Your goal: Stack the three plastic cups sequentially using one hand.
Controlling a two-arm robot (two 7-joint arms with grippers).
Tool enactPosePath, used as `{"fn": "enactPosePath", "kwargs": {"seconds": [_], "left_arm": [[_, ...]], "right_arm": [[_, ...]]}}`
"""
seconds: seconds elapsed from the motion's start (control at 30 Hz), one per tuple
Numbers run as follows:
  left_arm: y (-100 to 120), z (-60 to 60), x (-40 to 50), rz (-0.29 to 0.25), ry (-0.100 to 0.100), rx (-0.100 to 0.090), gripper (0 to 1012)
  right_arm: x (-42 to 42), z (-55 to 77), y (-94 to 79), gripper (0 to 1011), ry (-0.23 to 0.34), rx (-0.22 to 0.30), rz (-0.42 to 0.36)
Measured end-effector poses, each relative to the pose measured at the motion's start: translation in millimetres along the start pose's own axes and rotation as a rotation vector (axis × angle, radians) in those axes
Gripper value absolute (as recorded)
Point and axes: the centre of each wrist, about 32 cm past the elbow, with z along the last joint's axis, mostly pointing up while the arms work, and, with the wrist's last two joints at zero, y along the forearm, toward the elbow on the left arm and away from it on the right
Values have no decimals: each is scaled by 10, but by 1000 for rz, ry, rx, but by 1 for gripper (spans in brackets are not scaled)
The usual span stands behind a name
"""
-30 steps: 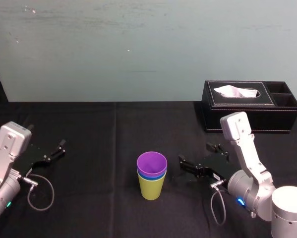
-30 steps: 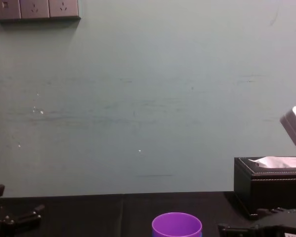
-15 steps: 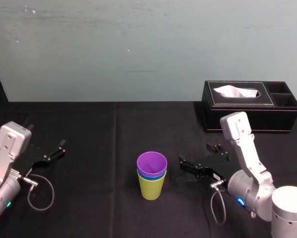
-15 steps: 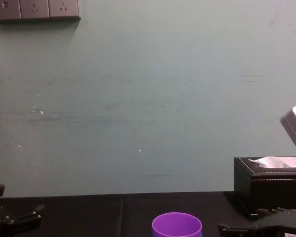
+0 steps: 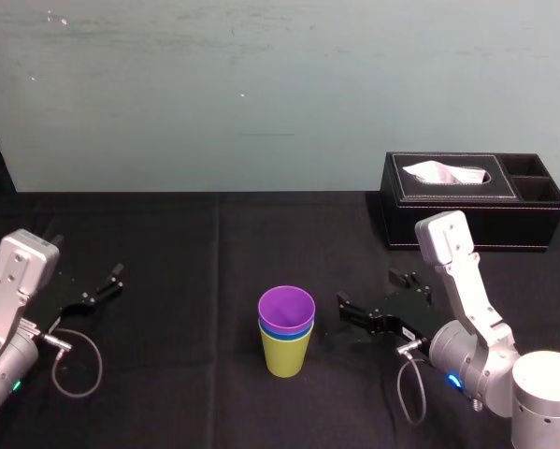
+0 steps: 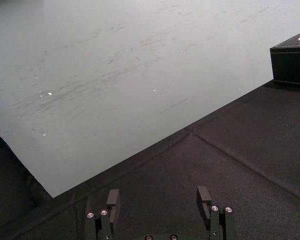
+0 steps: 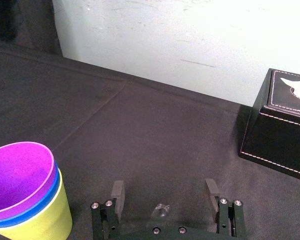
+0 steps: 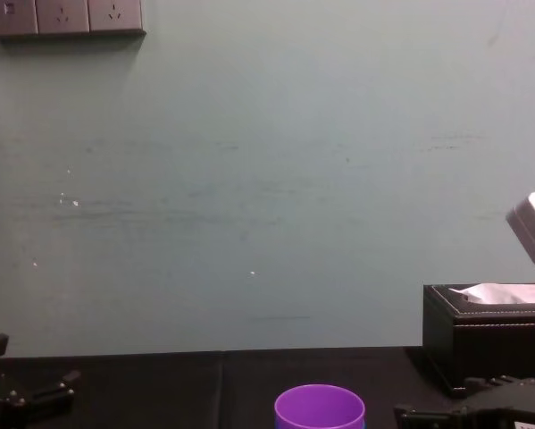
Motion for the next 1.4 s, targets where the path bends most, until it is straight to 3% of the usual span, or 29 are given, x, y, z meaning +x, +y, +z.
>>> {"fn": "enactPosePath", "kwargs": {"seconds": [1.4], "left_arm": [[0,0,0,0,0,0,1000]], "right_arm": [[0,0,0,1004,0,0,0]]}}
